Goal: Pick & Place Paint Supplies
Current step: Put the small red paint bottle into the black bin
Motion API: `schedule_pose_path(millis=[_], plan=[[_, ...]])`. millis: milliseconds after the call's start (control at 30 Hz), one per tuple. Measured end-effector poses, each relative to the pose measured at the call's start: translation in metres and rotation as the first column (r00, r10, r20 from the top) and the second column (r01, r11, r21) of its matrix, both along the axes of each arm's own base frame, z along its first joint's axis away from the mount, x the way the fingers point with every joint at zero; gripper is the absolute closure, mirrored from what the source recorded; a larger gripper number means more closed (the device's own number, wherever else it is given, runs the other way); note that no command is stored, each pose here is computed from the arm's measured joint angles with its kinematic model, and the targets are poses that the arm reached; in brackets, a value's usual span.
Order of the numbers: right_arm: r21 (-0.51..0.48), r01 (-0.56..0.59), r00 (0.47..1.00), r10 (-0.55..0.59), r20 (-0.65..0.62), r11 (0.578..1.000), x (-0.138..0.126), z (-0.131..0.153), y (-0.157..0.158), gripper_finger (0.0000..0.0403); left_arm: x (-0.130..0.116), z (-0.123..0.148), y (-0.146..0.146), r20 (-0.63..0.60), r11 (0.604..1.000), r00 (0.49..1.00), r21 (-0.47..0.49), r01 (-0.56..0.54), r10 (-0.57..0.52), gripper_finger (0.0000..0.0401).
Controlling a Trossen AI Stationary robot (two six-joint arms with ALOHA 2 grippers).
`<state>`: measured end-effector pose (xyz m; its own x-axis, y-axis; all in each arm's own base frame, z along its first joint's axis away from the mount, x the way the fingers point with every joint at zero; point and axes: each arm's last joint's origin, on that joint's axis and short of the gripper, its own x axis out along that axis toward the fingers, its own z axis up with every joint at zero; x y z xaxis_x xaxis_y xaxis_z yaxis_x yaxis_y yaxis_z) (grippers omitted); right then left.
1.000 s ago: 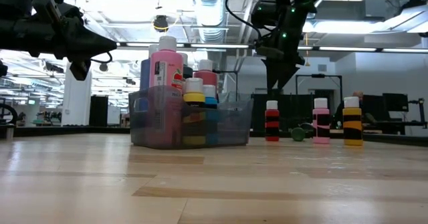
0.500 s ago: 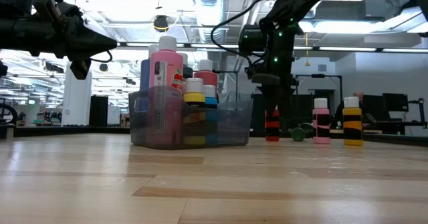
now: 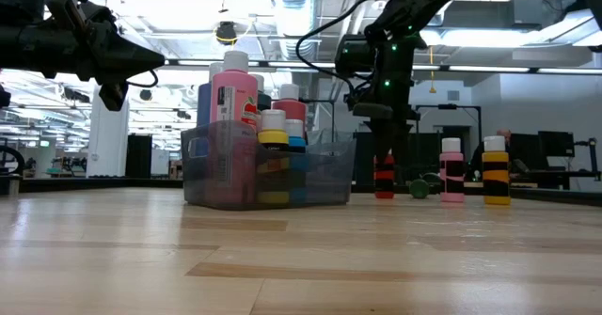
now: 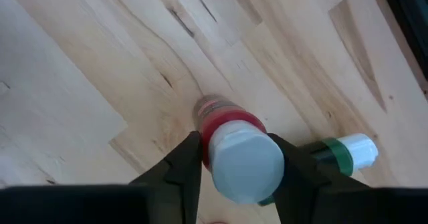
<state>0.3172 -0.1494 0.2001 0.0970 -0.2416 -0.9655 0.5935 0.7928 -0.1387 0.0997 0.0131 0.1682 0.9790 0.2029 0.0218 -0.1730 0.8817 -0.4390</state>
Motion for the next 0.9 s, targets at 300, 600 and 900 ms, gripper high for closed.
schedule_pose_path(millis=[300,600,900], plan=[[-0.043,-0.057,0.992,0.062,0.108,0.997,0.006,0.043,0.027,0.0274,0.000,0.000,0.000,0.004,1.000,1.000,0.000,0.000,0.000,0.0398],[-0.078,-0.162,0.934,0.178,0.310,0.984,0.020,0.100,0.097,0.0274,0.000,0.001,0.000,0.007,1.000,1.000,0.000,0.000,0.000,0.0398],[-0.053,-0.239,0.914,0.243,0.325,0.970,0.041,0.095,0.142,0.0274,0.000,0.001,0.000,0.008,1.000,1.000,0.000,0.000,0.000,0.0398]])
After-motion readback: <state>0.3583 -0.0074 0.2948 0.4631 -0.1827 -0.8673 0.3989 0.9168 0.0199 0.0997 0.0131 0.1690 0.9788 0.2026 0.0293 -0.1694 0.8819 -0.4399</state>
